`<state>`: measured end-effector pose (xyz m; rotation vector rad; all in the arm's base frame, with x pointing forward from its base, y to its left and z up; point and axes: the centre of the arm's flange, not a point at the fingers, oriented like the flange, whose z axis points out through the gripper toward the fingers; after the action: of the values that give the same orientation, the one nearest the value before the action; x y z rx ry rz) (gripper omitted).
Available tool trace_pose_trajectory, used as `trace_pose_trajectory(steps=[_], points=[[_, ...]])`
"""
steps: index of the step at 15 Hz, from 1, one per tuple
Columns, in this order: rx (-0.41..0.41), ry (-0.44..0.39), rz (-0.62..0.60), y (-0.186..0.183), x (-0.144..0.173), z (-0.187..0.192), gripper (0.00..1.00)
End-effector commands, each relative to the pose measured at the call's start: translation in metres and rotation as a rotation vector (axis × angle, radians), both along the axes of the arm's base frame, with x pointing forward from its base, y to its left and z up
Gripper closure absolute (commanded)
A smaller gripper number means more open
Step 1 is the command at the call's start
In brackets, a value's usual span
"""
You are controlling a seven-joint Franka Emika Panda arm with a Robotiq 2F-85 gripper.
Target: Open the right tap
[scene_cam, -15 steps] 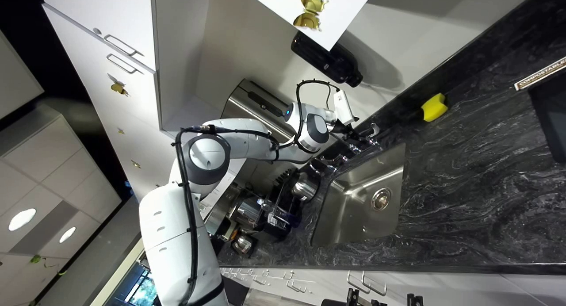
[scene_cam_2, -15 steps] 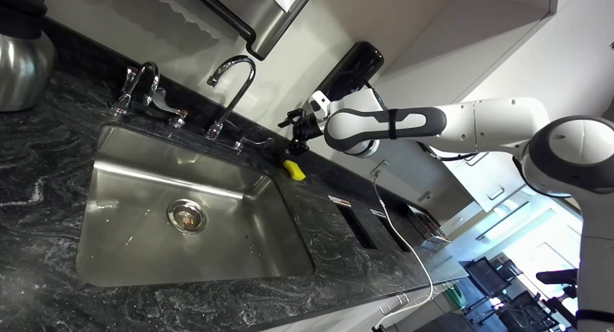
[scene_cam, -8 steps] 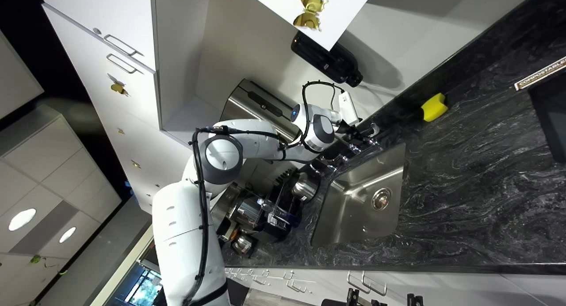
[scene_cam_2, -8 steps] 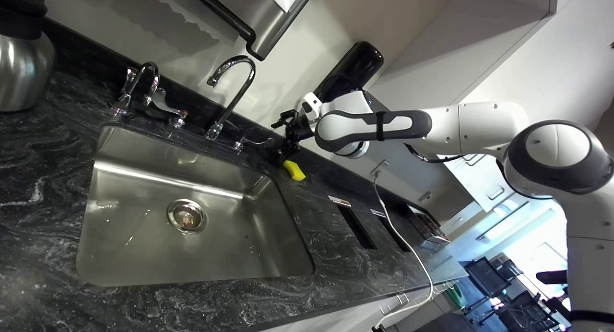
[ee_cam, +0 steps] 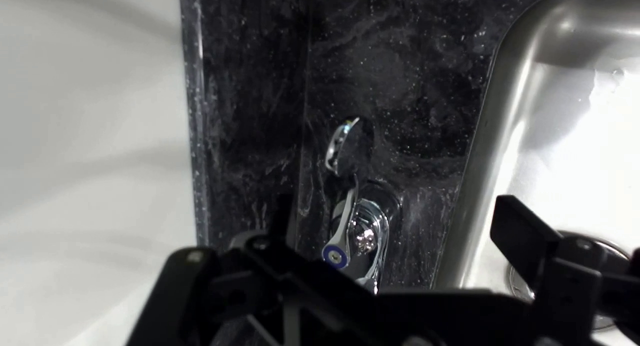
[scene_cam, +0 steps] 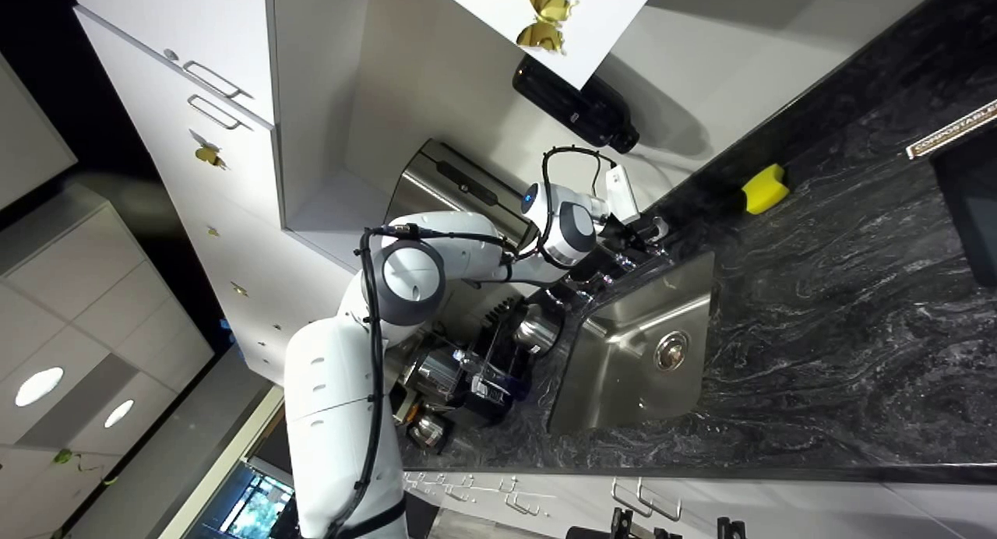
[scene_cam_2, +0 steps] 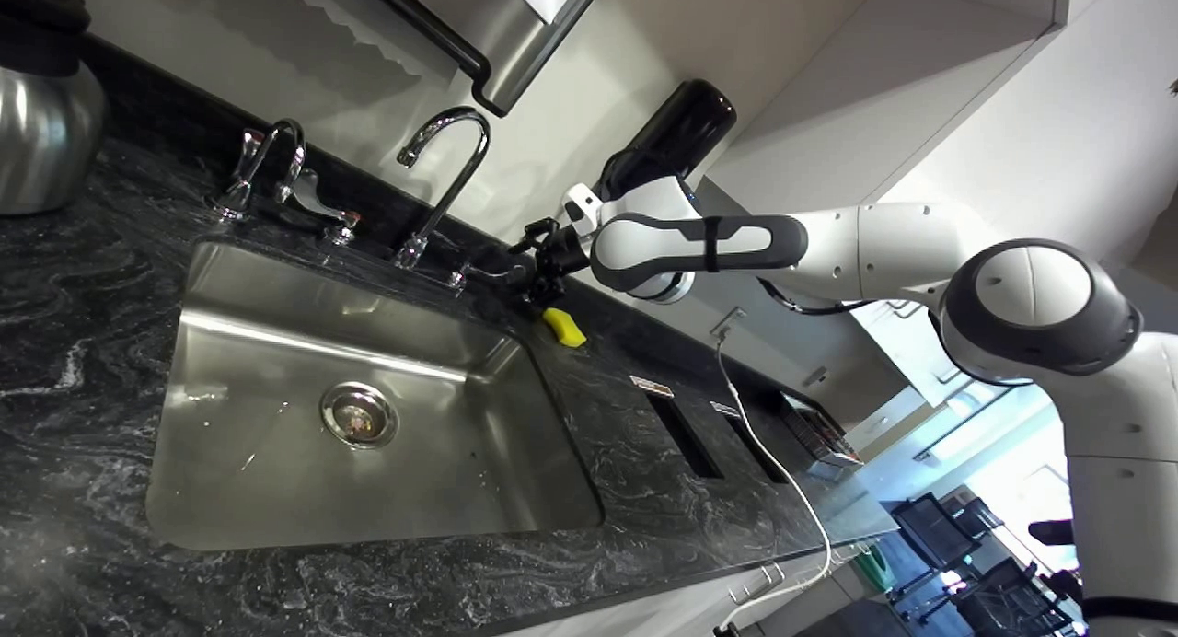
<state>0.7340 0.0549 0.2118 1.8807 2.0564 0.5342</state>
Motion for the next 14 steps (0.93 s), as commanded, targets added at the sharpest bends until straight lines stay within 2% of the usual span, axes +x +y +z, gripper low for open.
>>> trace_pose_trajectory(steps=[1, 10, 11, 12, 14], points=[[-0.004, 0.031, -0.015, 0.003, 0.015, -0.002, 0.0], [-0.022, 0.088, -0.037, -0.005, 0.021, -0.022, 0.0], [-0.023, 0.092, -0.038, -0.005, 0.021, -0.023, 0.25], [-0.023, 0.092, -0.037, -0.005, 0.022, -0.024, 0.26], [-0.023, 0.084, -0.037, -0.004, 0.024, -0.021, 0.41]])
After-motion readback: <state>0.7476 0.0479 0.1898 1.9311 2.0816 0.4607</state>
